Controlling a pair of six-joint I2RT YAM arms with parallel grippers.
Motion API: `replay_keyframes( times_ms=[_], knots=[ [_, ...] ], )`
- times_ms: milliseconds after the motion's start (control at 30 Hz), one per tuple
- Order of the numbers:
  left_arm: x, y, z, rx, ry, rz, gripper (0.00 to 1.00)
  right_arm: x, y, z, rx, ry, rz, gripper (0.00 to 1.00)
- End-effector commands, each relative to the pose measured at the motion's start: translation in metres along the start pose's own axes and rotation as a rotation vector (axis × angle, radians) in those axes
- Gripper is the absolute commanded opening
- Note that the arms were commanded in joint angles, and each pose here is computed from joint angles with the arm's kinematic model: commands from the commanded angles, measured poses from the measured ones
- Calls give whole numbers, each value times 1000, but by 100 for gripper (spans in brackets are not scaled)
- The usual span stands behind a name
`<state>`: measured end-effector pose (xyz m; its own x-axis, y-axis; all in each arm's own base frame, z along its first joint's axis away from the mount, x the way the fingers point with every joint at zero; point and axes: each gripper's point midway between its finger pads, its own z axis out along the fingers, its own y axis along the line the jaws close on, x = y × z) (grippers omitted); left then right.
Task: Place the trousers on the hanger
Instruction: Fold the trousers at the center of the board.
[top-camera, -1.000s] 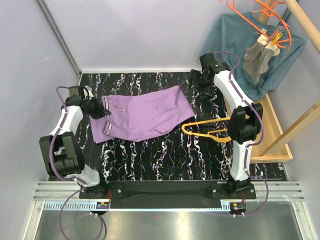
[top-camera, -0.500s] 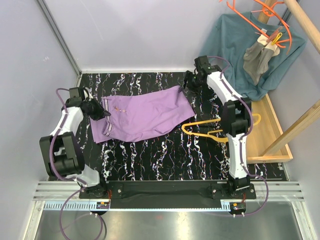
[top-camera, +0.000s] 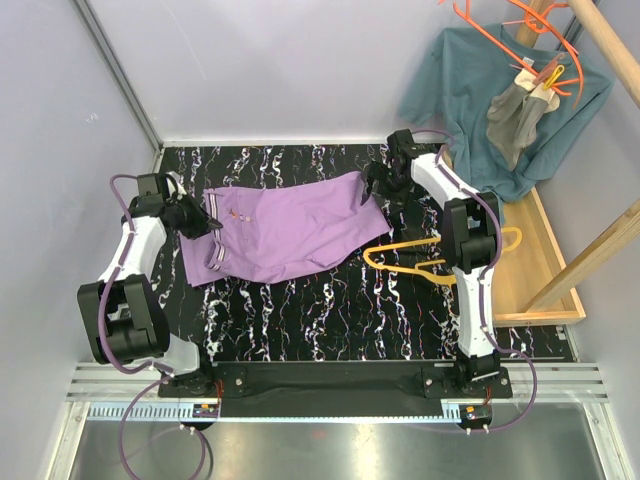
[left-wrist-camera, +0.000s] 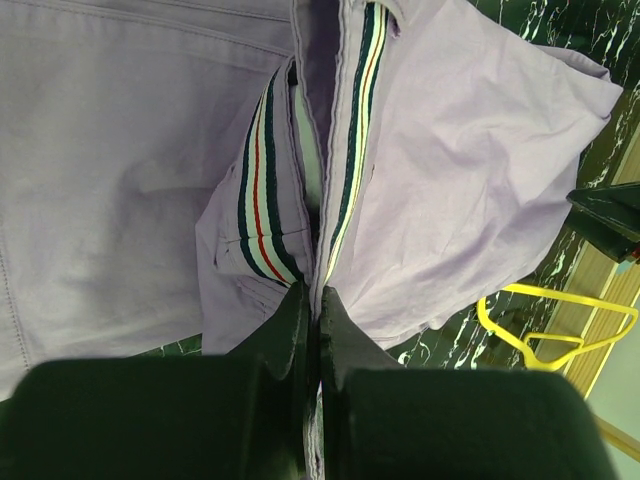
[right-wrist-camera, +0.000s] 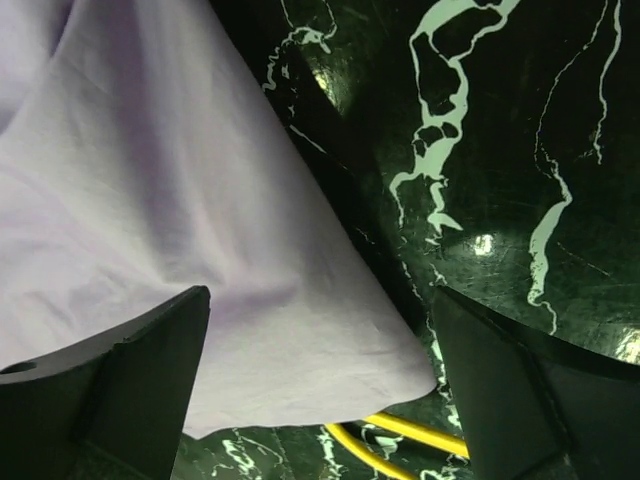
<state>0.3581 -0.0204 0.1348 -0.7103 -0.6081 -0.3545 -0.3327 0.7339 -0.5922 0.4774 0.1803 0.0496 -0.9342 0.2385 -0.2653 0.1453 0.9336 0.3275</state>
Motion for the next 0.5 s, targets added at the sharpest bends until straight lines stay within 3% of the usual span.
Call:
replay_keyframes(
  times_ms=[0,33,67,167,233,400,467],
  knots=[
    [-13,-19,-12,63,-49,42,0,6,-7,-7,4,-1,-59,100],
    [-13,-19,-11,67,-47,41,0,1,0,-10,-28,-33,-66,97],
    [-14,-21,-12,70,-50,43,0,2,-1,-9,-34,-36,-63,79],
    [-17,-25,-13,84,-56,40,0,6,-1,-4,-55,-22,-66,57],
    [-19,-30,-15,100,-59,37,0,10,1,2,-67,6,-72,56],
    [-29,-46,-32,123,-106,52,0,11,-11,1,-48,33,5,19],
    [-35,-47,-41,105,-148,62,0,15,-25,-3,-7,42,51,12]
  ],
)
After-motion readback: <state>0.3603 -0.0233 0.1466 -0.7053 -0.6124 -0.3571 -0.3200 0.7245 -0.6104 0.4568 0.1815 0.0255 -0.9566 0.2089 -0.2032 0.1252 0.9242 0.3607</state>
